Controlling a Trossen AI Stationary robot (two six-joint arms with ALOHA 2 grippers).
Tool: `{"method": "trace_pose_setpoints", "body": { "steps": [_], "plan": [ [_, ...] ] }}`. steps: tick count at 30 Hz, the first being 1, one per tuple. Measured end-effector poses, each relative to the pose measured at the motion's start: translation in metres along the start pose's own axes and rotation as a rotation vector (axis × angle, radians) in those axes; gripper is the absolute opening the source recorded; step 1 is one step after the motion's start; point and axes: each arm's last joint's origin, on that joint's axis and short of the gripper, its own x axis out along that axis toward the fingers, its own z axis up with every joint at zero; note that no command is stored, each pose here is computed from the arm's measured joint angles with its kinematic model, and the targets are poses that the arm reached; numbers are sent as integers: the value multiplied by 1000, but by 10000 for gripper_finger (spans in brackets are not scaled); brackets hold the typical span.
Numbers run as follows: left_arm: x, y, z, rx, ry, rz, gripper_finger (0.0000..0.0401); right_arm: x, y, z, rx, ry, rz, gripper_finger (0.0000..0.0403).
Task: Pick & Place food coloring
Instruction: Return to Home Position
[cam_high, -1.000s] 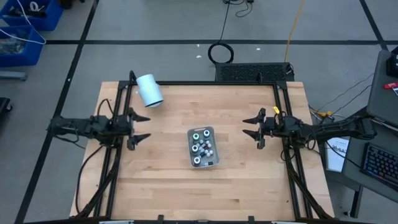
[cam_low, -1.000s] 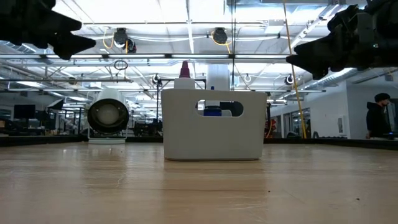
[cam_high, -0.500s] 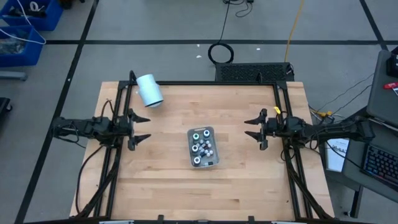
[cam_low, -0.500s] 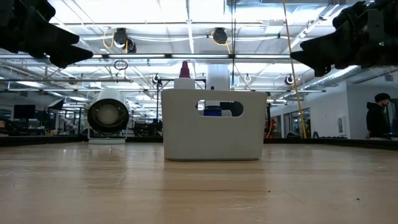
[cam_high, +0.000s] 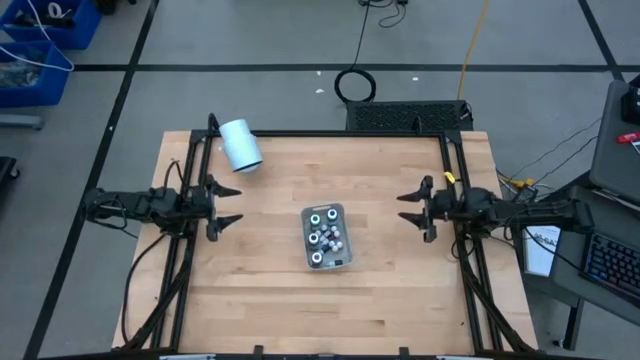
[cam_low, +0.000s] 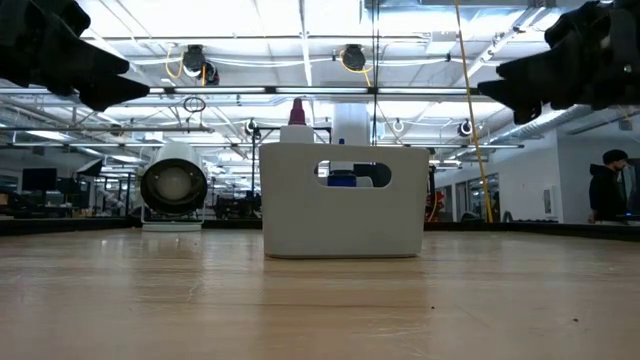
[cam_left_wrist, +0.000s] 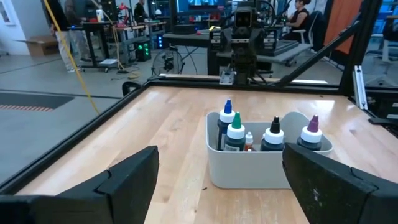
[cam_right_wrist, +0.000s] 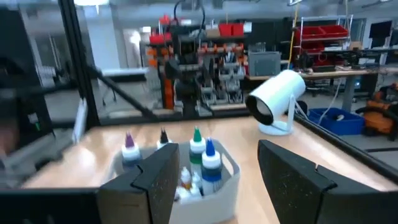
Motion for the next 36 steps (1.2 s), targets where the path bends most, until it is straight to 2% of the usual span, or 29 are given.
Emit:
{"method": "trace_pose_setpoints", "body": {
  "steps": [6, 36],
  "plan": [
    [0, 0, 0, -1, -3, -2, 335, -1, 0, 5, 130, -56, 8, 205],
    [0, 0, 1, 1, -4, -2, 335, -1, 0, 5, 132, -52, 8, 205]
  ]
}}
